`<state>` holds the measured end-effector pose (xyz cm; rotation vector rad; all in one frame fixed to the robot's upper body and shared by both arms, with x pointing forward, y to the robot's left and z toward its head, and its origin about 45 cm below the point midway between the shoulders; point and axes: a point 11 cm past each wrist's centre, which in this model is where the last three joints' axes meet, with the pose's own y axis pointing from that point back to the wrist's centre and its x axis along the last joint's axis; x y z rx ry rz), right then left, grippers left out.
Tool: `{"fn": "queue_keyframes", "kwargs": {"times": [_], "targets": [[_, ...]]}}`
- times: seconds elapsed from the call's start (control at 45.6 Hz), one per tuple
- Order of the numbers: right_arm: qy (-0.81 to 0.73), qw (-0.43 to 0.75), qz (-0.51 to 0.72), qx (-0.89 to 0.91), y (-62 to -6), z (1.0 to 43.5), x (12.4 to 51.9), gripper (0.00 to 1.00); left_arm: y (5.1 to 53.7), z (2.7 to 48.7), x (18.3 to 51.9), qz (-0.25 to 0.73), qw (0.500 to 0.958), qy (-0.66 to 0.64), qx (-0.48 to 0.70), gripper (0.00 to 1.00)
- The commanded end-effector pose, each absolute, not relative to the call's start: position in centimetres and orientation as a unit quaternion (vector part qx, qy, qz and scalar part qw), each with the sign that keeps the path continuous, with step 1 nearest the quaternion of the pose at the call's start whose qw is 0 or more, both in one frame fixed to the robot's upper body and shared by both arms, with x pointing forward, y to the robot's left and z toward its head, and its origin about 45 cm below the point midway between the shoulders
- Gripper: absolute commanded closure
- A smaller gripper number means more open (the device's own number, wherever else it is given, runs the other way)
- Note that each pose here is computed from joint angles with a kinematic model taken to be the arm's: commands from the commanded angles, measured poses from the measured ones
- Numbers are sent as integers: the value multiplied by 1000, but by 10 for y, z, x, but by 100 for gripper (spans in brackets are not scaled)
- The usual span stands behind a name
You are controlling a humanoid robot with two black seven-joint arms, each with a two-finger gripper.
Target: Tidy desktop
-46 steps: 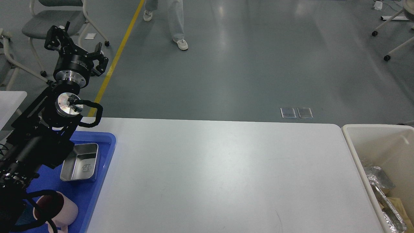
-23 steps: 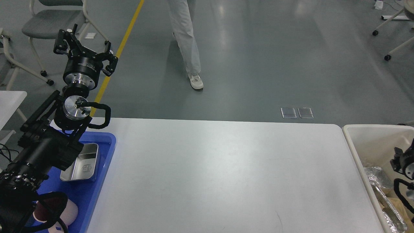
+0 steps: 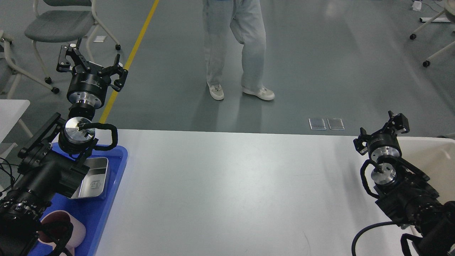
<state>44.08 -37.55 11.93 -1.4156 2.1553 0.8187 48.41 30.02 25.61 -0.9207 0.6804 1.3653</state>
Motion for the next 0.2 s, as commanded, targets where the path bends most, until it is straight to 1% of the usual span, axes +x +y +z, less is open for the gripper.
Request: {"fn": "queue_keyframes", "kwargs": {"times": [0.0,0.175], "targets": [[757,262,317,-509,-346,131,457,0,291,248,483,585,618,320,-417,2],[739,280,331,-515,-320,140,468,0,288,248,483,564,609,330,-450,2]]}}
